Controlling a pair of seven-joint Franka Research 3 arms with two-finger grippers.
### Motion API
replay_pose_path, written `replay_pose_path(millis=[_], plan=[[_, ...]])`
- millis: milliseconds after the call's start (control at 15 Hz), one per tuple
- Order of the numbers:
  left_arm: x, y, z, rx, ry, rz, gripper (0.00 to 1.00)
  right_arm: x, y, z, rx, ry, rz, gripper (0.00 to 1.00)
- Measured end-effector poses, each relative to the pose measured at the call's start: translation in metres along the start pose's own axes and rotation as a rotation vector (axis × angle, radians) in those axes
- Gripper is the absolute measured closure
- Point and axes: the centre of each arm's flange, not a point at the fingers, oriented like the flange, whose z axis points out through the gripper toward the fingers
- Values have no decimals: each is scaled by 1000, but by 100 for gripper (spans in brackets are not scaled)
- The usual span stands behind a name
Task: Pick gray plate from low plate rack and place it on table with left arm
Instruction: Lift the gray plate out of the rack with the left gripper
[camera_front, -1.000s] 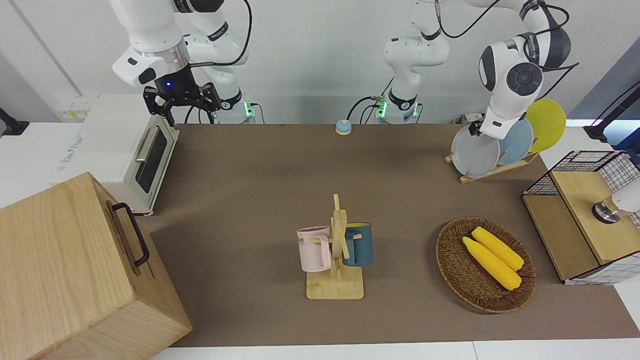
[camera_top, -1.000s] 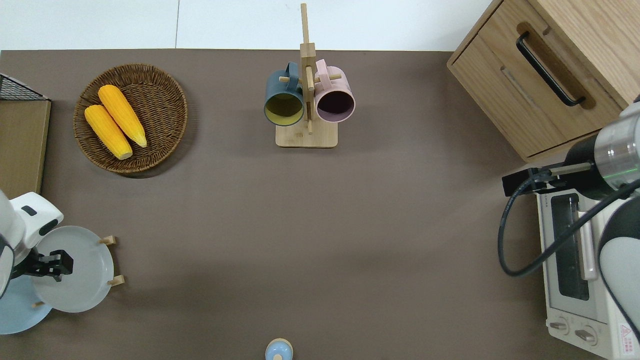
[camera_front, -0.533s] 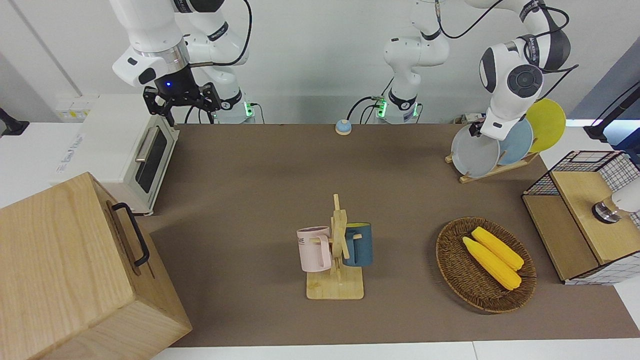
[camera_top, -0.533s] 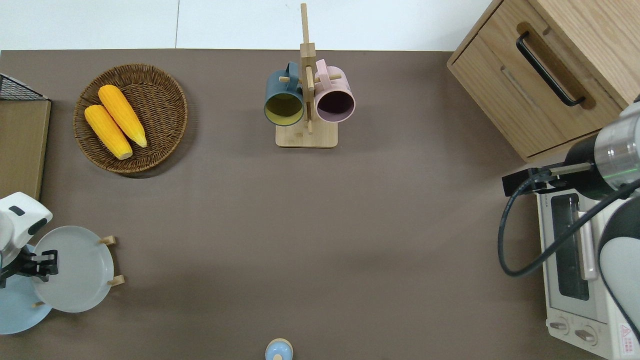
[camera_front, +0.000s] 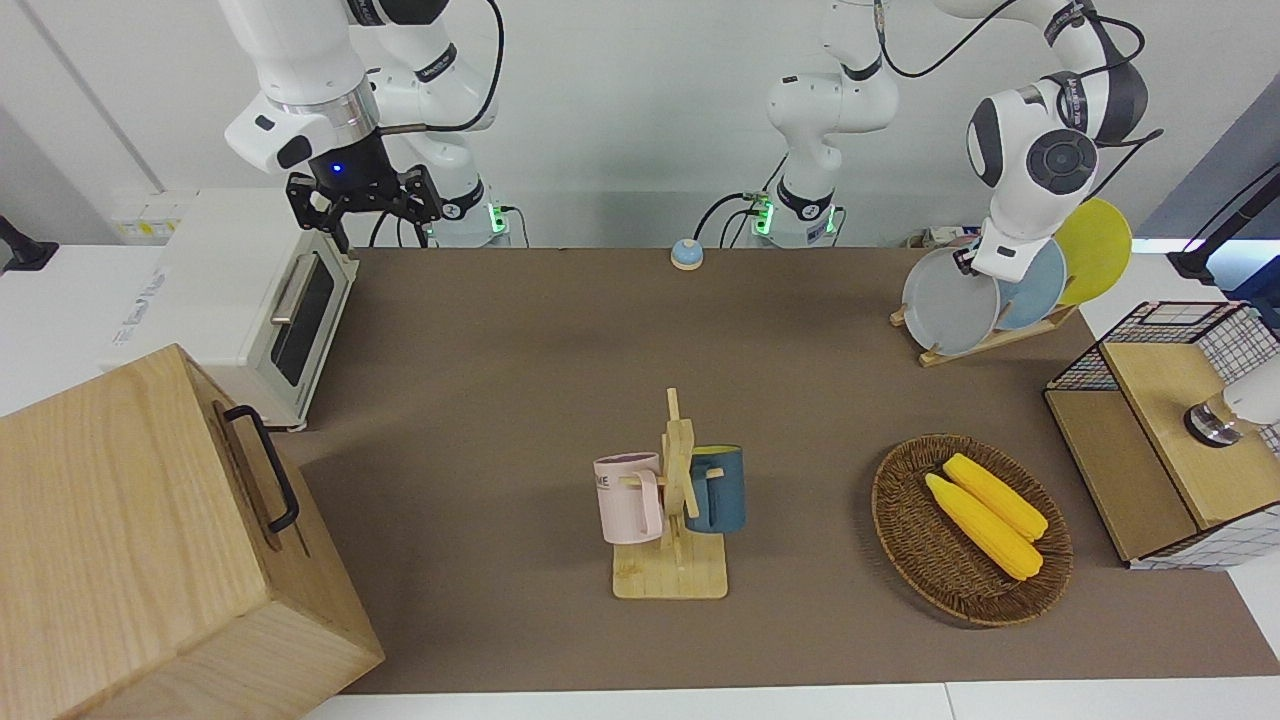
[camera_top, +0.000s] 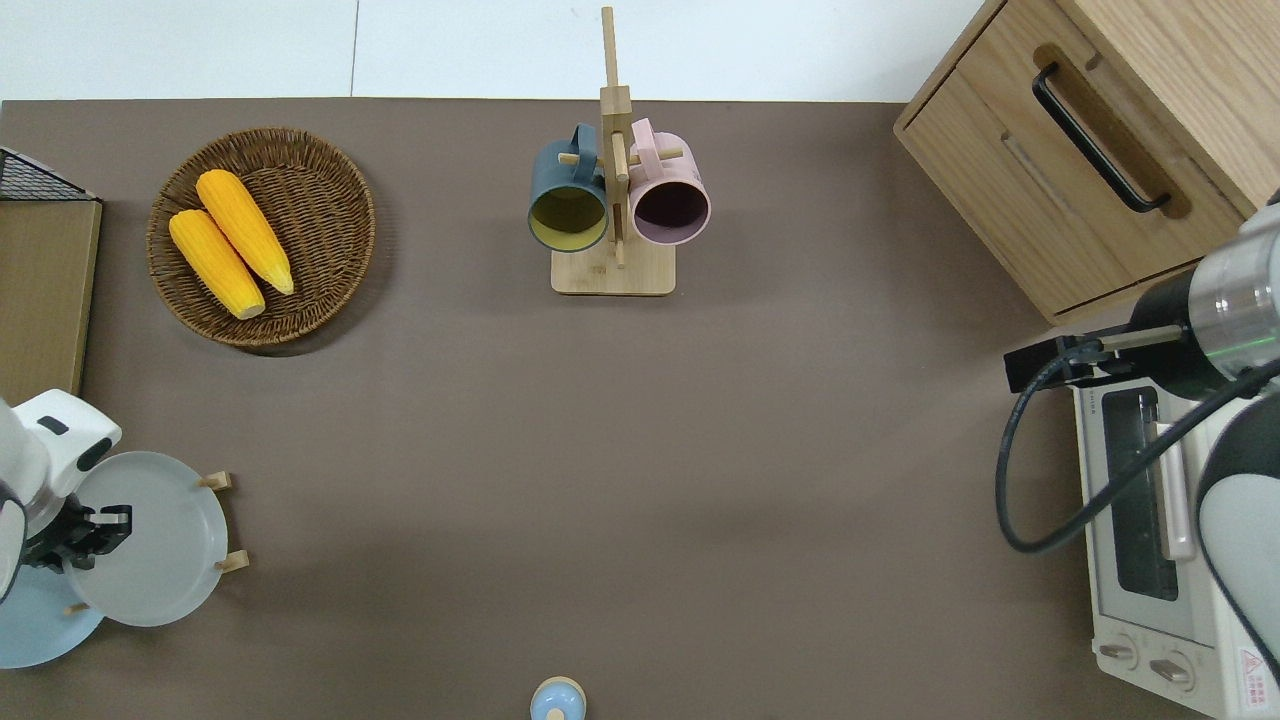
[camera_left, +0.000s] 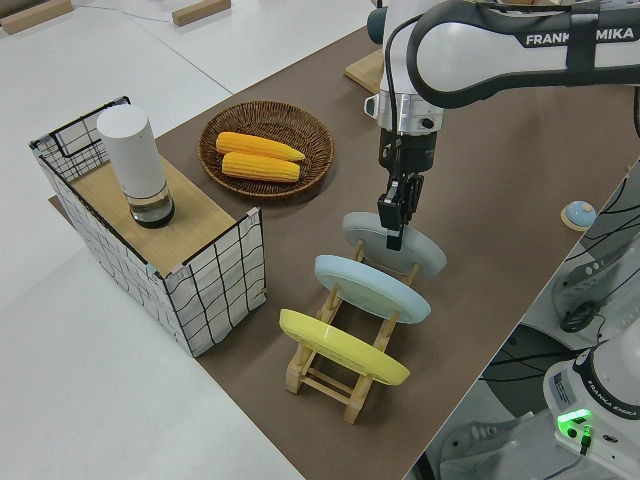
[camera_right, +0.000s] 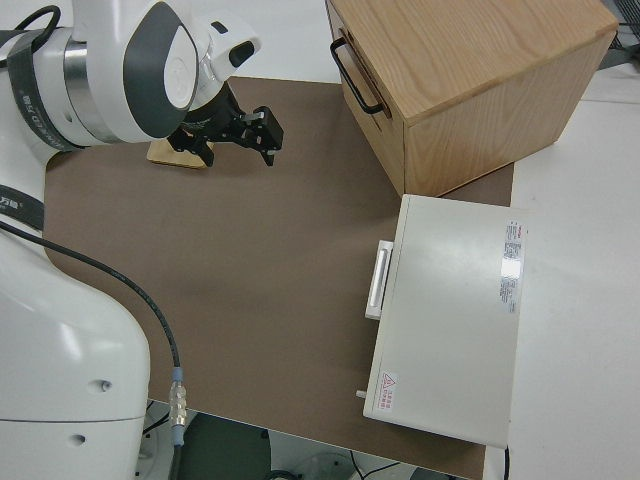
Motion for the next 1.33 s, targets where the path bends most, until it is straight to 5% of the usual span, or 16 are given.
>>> replay_pose_path(millis=[1333], plan=[[-6, -15, -52, -21, 53, -33, 89, 0, 0, 0, 0, 0, 0, 1]])
